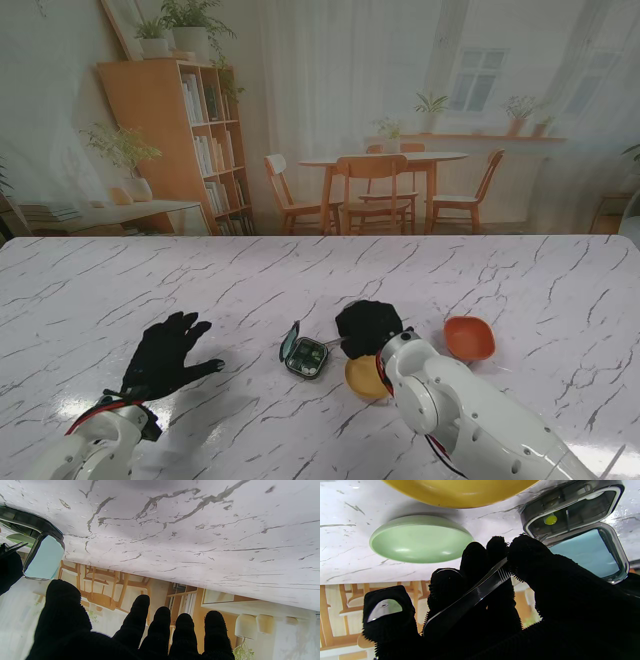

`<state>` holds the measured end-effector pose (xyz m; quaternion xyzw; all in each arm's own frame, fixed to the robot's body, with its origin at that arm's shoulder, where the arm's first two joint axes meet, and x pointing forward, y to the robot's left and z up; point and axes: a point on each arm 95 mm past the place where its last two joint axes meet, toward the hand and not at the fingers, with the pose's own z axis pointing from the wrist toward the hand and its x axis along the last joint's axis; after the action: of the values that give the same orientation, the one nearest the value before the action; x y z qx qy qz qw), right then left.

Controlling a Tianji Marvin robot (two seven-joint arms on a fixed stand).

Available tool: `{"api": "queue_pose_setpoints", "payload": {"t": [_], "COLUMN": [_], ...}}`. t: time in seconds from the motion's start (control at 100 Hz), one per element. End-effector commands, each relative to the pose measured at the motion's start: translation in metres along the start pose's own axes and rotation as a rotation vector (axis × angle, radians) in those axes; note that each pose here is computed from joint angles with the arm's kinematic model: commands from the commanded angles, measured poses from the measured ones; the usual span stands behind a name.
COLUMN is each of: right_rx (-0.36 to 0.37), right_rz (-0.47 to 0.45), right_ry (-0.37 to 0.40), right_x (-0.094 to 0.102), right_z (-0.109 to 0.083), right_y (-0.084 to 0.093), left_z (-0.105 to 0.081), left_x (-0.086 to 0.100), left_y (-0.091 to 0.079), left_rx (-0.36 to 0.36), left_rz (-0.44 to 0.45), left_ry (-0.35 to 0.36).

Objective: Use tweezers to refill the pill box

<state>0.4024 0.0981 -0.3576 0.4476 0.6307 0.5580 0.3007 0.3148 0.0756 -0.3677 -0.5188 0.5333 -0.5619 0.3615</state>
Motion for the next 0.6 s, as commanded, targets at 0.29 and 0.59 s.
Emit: {"api": "queue_pose_setpoints", "payload": {"t": [0.29, 0.59], "right_rx": [-0.029, -0.072], "right_rz": [0.035, 0.025], "right_ry": [0.001, -0.056], "right_x": [0.006, -0.013], "right_z": [-0.003, -0.026], "right_y": [0.000, 0.016], "left_z": [-0.004, -0.001], "left_x": [0.002, 0.005], "left_y": [0.007, 0.006], "left_rx": [-0.018, -0.015], "left_rz": [-0.028, -0.018], "left_ry": [0.016, 0.027]}}
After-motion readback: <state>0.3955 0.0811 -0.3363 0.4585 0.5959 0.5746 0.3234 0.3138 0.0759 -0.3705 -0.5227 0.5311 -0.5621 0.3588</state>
